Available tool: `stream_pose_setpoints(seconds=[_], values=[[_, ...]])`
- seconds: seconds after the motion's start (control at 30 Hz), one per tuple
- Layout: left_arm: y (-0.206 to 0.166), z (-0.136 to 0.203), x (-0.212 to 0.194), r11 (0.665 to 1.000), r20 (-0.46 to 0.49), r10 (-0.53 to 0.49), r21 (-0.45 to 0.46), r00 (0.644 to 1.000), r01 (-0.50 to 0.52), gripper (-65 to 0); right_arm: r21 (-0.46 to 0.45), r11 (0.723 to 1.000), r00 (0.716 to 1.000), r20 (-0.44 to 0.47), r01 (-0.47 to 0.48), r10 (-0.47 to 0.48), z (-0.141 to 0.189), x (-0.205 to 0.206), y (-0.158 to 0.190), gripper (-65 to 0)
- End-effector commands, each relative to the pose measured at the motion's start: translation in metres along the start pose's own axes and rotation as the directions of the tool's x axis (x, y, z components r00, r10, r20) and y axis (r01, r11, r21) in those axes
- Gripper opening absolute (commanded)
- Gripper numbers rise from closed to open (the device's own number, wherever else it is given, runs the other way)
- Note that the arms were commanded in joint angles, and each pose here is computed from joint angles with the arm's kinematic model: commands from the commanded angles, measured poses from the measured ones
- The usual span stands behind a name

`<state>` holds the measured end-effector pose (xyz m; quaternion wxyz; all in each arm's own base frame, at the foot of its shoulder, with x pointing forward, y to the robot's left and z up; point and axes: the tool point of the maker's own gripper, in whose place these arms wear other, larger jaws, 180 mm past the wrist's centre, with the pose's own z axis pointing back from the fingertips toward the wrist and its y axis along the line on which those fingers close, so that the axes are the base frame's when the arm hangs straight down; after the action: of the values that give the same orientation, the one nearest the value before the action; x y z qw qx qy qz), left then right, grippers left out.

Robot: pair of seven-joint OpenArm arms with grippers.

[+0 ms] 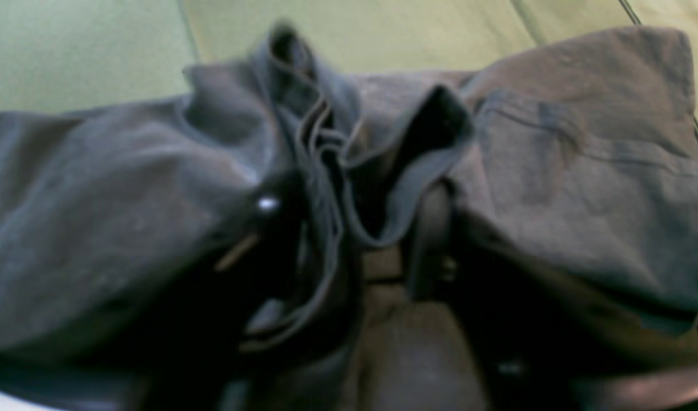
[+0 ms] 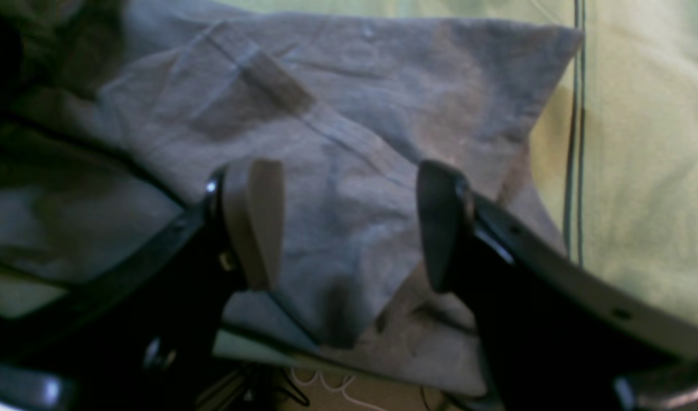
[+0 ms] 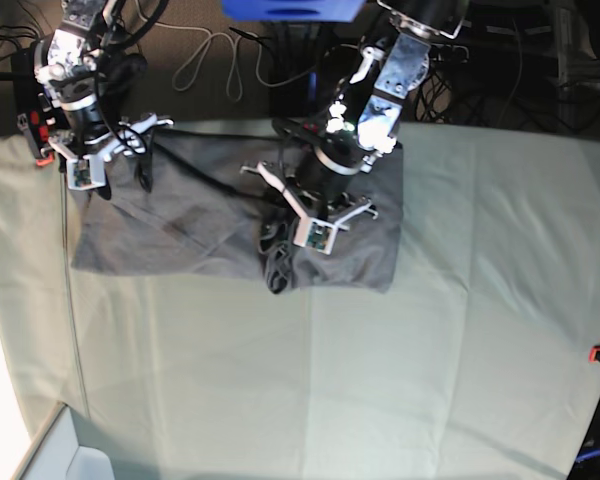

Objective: Layout the t-shirt on the table in an organized manner, then fold the t-shirt properly
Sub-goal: 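Grasp the strip end with the left gripper and fold it toward the middle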

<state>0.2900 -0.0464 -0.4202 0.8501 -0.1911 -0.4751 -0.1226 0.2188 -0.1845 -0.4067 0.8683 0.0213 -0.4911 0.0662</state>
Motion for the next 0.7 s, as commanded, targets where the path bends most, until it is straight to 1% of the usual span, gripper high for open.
stream_pose_setpoints(seconds=[0.0, 0.07, 0.13, 0.2, 0.27, 0.37, 0.43, 0.5, 0.6, 0.67], values=[[-0.014, 0.0, 0.015, 0.999, 0.053, -0.006, -0.038, 0.999, 0.008, -30.6, 0.005, 1.0, 0.998, 0.063, -0.002, 0.002, -0.001, 0.018, -0.002, -27.6], [-0.026, 0.001, 0.016, 0.998, 0.059, -0.012, -0.067, 0.998, 0.016, -28.2, -0.011, 1.0, 0.997, 0.071, -0.001, 0.001, -0.002, 0.02, -0.008, -27.5], [-0.033, 0.003, 0.022, 0.996, 0.074, -0.013, -0.086, 0.997, 0.02, -28.1, -0.037, 0.999, 0.996, 0.088, 0.002, 0.001, -0.002, 0.027, -0.017, -27.4], [-0.034, 0.008, 0.025, 0.996, 0.087, -0.007, -0.085, 0.996, 0.014, -28.2, -0.07, 0.997, 0.995, 0.102, 0.011, -0.004, -0.004, 0.033, -0.029, -27.4], [-0.032, 0.014, 0.033, 0.997, 0.111, -0.001, -0.075, 0.994, 0.009, -28.3, -0.096, 0.995, 0.996, 0.084, 0.017, -0.009, -0.006, 0.033, -0.039, -27.4], [0.002, 0.022, 0.041, 1.0, 0.134, -0.015, -0.015, 0.991, 0.017, -28.3, -0.129, 0.991, 0.999, 0.035, 0.015, -0.01, -0.009, 0.032, -0.054, -27.4], [0.015, 0.024, 0.04, 1.0, 0.129, 0.018, 0.005, 0.991, -0.019, -28.3, -0.151, 0.988, 1.0, 0.003, 0.012, -0.011, -0.012, 0.031, -0.065, -27.4], [0.037, 0.027, 0.039, 0.998, 0.13, 0.051, 0.04, 0.99, -0.057, -28.3, -0.15, 0.989, 1.0, -0.024, 0.016, -0.019, -0.017, 0.03, -0.066, -27.3], [0.048, 0.027, 0.03, 0.991, 0.115, 0.115, 0.053, 0.987, -0.122, -28.3, -0.152, 0.988, 0.998, -0.069, -0.005, -0.006, -0.021, 0.03, -0.074, -27.3], [0.047, 0.024, 0.016, 0.989, 0.08, 0.137, 0.048, 0.987, -0.141, -28.3, -0.147, 0.989, 0.995, -0.096, 0.002, -0.017, -0.026, 0.026, -0.074, -27.3]])
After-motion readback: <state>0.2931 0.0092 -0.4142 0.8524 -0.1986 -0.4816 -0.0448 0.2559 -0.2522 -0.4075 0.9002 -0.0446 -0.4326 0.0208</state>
